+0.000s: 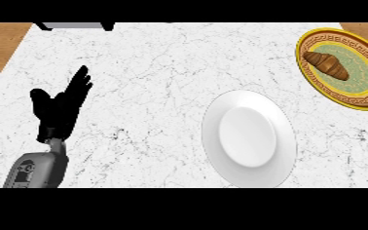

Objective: Pick the croissant from the plate and place it in the plate

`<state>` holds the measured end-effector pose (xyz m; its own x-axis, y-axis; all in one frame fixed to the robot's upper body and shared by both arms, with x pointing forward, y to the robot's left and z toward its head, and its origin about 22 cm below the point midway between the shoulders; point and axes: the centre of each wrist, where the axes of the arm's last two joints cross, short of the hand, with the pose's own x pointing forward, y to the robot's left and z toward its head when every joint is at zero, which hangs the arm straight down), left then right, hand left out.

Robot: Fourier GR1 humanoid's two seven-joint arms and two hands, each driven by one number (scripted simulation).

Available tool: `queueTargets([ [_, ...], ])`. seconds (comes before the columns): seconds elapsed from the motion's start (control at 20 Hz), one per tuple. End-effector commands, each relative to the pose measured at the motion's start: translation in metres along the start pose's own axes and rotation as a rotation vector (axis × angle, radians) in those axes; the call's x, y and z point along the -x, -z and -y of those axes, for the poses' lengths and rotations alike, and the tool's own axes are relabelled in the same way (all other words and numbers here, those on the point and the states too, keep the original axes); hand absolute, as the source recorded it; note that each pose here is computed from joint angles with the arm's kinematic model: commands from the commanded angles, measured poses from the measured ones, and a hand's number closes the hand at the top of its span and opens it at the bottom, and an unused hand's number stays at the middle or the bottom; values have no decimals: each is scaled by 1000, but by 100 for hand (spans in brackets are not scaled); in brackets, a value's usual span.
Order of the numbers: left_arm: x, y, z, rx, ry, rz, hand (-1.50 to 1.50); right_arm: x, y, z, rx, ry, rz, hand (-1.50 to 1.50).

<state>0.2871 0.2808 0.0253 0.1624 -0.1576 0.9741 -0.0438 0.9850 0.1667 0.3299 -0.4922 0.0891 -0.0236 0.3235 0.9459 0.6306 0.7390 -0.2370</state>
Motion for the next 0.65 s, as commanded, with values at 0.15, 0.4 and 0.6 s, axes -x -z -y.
queueTargets([
  [0.15,13,-5,1,25,-6,-9,0,-7,7,49,46,-35,-5,-150],
  [0.4,-4,-7,-10,-13,-1,2,0,19,-10,61,28,-88,-38,-150],
  [0.6,4,-8,-22,-4,14,6,0,24,-19,82,24,-93,-55,-150],
])
